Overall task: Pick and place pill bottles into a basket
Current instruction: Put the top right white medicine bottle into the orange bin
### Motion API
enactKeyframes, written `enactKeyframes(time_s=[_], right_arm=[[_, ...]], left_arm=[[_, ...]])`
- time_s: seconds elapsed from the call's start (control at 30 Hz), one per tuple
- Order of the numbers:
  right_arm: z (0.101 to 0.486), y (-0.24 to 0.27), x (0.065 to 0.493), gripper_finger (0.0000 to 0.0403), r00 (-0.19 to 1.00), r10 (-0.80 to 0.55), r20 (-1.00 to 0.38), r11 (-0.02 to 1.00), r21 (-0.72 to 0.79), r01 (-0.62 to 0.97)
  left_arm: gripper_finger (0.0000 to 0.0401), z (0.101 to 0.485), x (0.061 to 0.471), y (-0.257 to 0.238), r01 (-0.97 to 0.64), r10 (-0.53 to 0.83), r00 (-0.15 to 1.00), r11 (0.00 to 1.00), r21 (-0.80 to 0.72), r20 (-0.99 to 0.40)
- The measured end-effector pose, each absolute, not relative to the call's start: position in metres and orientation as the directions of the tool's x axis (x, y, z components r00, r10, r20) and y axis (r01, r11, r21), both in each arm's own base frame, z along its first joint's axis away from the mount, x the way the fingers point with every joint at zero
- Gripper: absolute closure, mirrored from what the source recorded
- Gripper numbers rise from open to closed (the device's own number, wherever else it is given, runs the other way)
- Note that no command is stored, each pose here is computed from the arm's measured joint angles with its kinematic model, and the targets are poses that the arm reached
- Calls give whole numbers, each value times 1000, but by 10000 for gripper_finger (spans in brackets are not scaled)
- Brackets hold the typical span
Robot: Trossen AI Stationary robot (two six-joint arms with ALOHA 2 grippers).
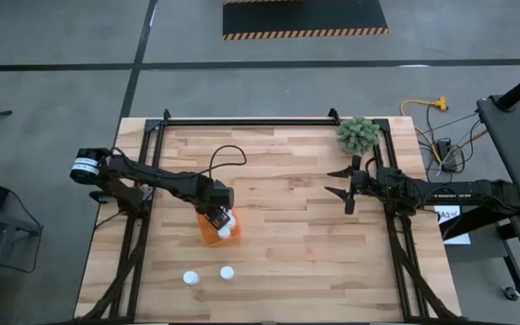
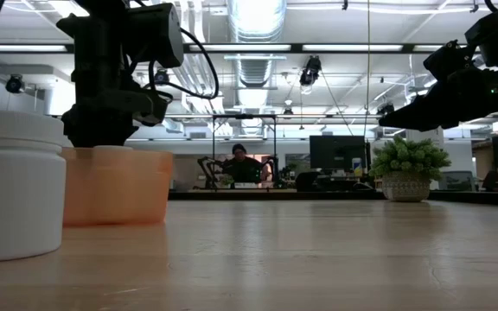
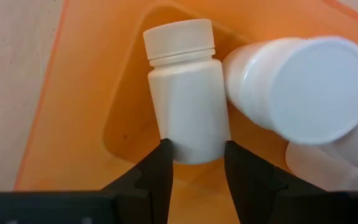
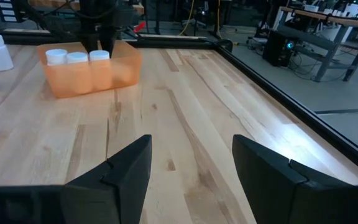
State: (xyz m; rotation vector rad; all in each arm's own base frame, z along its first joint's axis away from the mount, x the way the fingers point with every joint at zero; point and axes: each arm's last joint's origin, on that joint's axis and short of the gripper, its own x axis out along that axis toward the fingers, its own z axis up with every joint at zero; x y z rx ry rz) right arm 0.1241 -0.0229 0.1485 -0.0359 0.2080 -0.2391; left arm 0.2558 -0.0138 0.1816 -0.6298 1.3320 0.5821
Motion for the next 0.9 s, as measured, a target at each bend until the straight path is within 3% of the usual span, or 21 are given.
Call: enactKeyframes(time_s=[0.9], right_arm=[[148,-23,124,188,950,-238,-203,971,-61,231]], left_arm=[[282,185,255,-11,-702,24,160,706,-96,-987]])
